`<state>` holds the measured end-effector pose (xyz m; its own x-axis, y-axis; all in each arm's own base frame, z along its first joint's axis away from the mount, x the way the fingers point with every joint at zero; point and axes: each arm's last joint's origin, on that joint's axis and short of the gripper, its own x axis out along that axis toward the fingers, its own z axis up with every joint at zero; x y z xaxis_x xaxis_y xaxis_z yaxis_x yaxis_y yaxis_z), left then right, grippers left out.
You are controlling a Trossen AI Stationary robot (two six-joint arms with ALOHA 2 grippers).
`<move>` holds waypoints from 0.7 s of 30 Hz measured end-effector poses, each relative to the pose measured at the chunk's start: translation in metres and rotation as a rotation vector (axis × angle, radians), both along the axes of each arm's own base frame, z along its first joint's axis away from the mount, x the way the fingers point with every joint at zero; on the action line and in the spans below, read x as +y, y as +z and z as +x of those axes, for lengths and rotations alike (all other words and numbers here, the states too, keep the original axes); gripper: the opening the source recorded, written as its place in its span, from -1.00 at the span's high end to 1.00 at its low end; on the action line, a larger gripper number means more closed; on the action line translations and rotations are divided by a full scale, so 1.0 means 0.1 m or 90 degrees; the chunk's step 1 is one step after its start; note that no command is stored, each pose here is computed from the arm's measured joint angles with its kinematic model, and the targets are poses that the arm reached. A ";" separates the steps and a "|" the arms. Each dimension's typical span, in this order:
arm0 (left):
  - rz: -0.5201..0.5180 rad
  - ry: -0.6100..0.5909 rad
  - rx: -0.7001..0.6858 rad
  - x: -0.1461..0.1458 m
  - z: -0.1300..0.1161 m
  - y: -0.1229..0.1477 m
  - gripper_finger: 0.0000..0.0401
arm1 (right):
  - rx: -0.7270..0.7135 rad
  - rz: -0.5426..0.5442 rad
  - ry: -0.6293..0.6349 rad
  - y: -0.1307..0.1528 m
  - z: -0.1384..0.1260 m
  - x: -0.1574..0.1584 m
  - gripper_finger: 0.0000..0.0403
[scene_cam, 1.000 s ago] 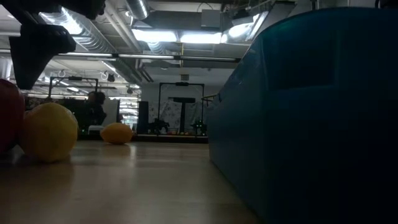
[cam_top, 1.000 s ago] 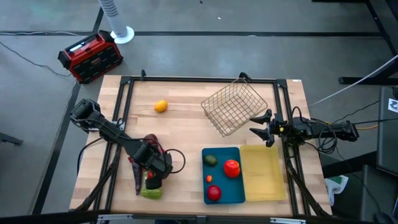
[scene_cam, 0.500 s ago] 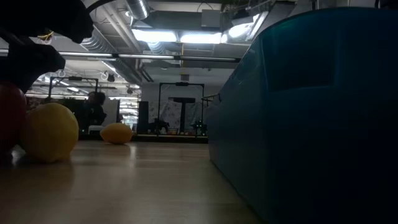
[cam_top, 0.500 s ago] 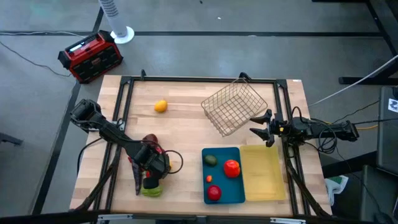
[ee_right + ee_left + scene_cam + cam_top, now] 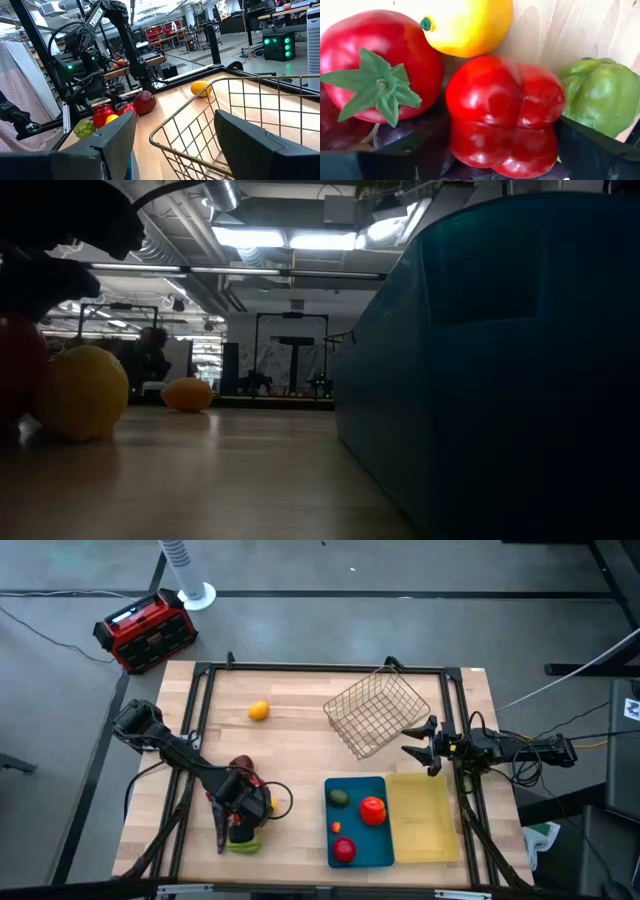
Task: Sort produce into baskets
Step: Put the red bell pepper into the brown wire basket
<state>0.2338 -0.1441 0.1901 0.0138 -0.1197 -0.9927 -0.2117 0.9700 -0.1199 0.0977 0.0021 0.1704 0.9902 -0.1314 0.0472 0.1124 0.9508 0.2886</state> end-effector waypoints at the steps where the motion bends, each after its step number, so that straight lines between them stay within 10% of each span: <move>1: 0.000 0.001 0.000 0.00 0.00 0.00 -0.48 | 0.000 0.000 0.000 0.00 0.00 0.00 -0.33; 21: -0.041 0.037 -0.104 0.28 0.46 0.71 -0.50 | 0.000 0.000 0.000 0.00 0.00 0.00 -0.33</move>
<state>0.2802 -0.1165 0.2610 0.1833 -0.1768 -0.9670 -0.2400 0.9459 -0.2184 0.0977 0.0021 0.1704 0.9902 -0.1314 0.0469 0.1125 0.9508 0.2886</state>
